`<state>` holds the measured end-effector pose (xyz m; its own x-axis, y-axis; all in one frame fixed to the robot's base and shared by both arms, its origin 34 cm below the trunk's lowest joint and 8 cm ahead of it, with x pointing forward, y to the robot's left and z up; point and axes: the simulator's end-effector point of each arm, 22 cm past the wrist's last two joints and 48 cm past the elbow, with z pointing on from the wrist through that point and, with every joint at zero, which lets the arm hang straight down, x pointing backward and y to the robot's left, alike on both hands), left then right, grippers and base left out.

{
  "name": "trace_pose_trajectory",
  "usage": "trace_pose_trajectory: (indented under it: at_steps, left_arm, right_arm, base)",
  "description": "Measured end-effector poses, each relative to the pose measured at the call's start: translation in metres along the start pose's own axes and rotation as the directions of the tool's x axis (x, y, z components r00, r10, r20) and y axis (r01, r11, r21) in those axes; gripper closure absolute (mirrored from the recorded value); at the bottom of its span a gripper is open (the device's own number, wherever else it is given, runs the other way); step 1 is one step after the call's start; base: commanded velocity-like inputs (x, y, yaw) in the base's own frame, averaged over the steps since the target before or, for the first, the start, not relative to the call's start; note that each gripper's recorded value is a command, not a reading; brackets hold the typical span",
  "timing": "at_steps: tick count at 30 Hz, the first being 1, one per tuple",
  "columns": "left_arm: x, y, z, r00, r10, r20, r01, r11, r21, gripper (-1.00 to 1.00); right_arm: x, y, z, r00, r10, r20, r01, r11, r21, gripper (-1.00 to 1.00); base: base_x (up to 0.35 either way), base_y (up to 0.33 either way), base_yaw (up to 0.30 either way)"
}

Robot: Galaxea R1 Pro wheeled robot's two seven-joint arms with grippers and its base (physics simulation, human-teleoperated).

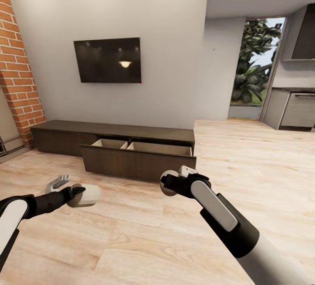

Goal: Place each of the two pumpkins and all three candles from the living room inside a cabinet in the living room (use any cabinet), then make sure every cabinet is closed, and position the cauldron so it is next to a table in the living room.

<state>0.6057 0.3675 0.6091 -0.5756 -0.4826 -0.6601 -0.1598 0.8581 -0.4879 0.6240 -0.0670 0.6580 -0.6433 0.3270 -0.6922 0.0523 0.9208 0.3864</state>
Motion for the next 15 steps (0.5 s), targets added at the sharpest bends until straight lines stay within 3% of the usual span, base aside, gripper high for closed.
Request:
trace_pose_trajectory:
  at_steps: [15]
  left_arm:
    - [-0.008, -0.015, -0.017, 0.999, 0.027, 0.023, -0.027, 0.999, 0.022, 1.0]
  right_arm:
    - [-0.012, 0.021, -0.022, 0.999, -0.01, 0.039, 0.012, 0.998, -0.061, 1.0]
  base:
    - [0.0, 0.0, -0.244]
